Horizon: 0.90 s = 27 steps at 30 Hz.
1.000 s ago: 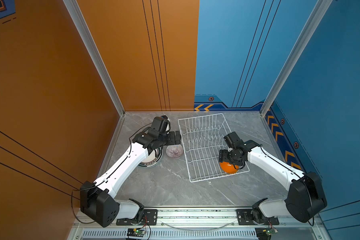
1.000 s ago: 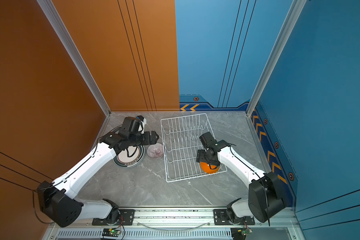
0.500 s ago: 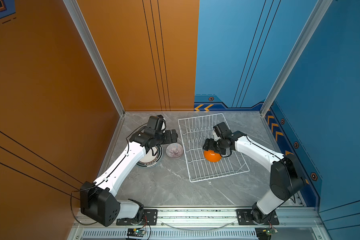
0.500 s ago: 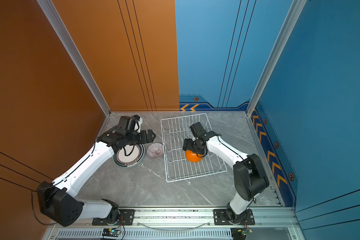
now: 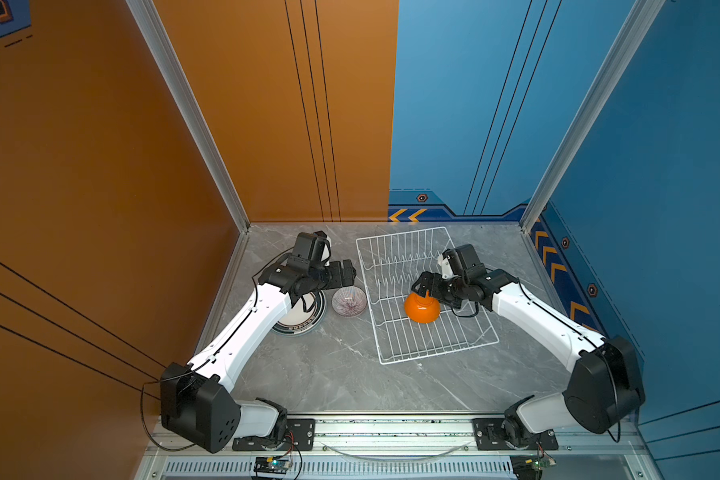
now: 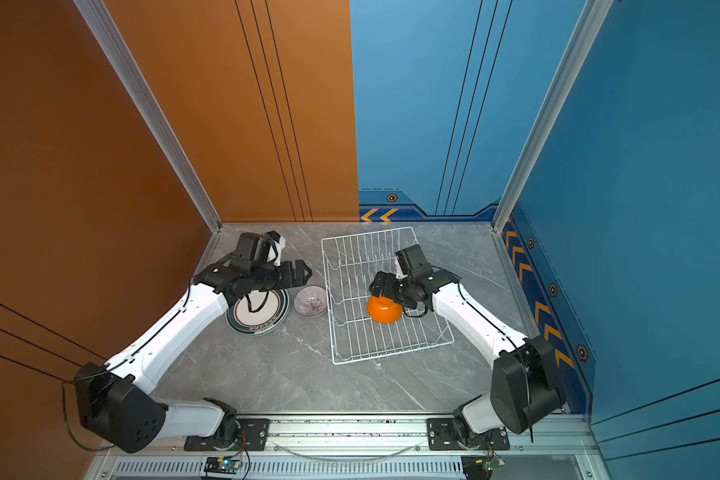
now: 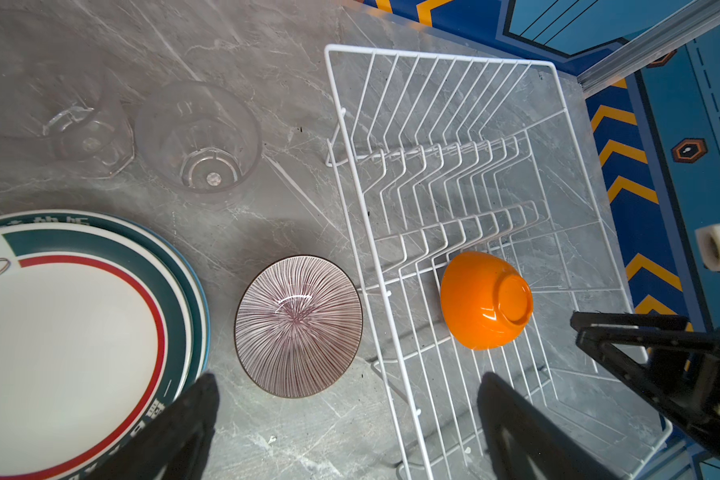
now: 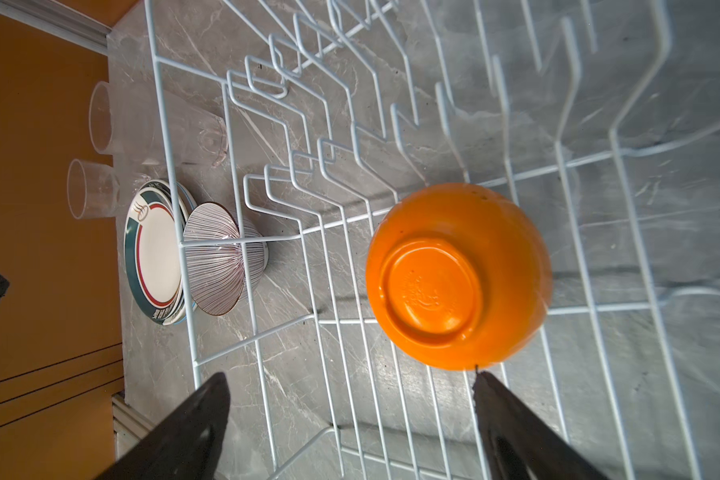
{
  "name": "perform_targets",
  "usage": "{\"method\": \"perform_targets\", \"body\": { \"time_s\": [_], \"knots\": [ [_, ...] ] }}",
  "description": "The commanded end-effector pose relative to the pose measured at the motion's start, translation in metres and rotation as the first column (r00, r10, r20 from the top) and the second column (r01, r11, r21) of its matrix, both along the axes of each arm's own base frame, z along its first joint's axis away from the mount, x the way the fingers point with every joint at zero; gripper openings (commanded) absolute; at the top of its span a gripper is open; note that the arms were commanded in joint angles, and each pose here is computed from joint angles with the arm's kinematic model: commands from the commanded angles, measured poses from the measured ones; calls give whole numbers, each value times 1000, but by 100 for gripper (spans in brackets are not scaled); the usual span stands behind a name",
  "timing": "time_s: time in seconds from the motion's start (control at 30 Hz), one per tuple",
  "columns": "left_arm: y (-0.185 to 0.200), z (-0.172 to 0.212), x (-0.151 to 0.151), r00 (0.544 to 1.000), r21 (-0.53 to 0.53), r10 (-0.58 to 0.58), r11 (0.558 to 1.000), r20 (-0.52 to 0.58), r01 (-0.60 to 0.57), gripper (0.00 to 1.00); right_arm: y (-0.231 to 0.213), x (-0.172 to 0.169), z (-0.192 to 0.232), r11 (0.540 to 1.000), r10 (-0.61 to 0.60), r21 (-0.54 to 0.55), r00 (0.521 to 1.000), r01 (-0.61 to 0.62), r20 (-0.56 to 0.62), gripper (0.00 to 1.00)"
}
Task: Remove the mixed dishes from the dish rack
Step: 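Grasp the rim of the orange bowl with the right gripper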
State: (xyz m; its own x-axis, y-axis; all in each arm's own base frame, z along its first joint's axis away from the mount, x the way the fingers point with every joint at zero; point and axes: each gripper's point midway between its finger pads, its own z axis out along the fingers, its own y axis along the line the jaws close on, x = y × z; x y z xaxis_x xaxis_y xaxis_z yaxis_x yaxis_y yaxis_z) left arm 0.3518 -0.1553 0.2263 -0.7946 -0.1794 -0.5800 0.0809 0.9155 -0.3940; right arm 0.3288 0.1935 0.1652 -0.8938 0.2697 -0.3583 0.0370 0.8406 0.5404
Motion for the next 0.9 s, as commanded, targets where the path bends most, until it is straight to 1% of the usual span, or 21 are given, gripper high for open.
{"method": "perform_targets", "body": {
  "time_s": [0.0, 0.13, 0.2, 0.3, 0.43, 0.6, 0.67, 0.77, 0.87],
  "knots": [
    [-3, 18, -1, 999, -43, -7, 999, 35, 9, 98, -22, -9, -14, 997, -80, 13, 996, 80, -38, 92],
    [-4, 22, -1, 999, -53, -7, 999, 41, 9, 98, -37, -17, -30, 993, -115, 12, 991, 116, -62, 92],
    [-6, 23, -2, 999, -61, -8, 998, 39, 10, 98, -37, -17, -38, 992, -117, 40, 990, 121, -78, 92],
    [-7, 25, -4, 999, -73, -7, 997, 40, 10, 98, -32, -13, -43, 991, -108, 76, 992, 113, -67, 91],
    [-4, 25, -8, 998, -80, 10, 997, 61, -5, 98, -33, -5, -51, 990, -118, 75, 992, 122, -50, 91],
    [0, 27, -10, 994, -111, 47, 993, 94, -36, 98, -27, 5, -64, 984, -129, 116, 989, 137, -72, 89],
    [-1, 27, -9, 993, -115, 40, 993, 113, -27, 98, -29, 6, -68, 984, -141, 104, 988, 146, -60, 89],
    [4, 27, -8, 991, -121, 64, 991, 113, -50, 98, -33, 5, -74, 979, -168, 112, 985, 172, -48, 89],
    [5, 33, -7, 989, -119, 58, 992, 137, -41, 98, -37, 5, -80, 978, -175, 105, 983, 179, -54, 89]
  ]
}}
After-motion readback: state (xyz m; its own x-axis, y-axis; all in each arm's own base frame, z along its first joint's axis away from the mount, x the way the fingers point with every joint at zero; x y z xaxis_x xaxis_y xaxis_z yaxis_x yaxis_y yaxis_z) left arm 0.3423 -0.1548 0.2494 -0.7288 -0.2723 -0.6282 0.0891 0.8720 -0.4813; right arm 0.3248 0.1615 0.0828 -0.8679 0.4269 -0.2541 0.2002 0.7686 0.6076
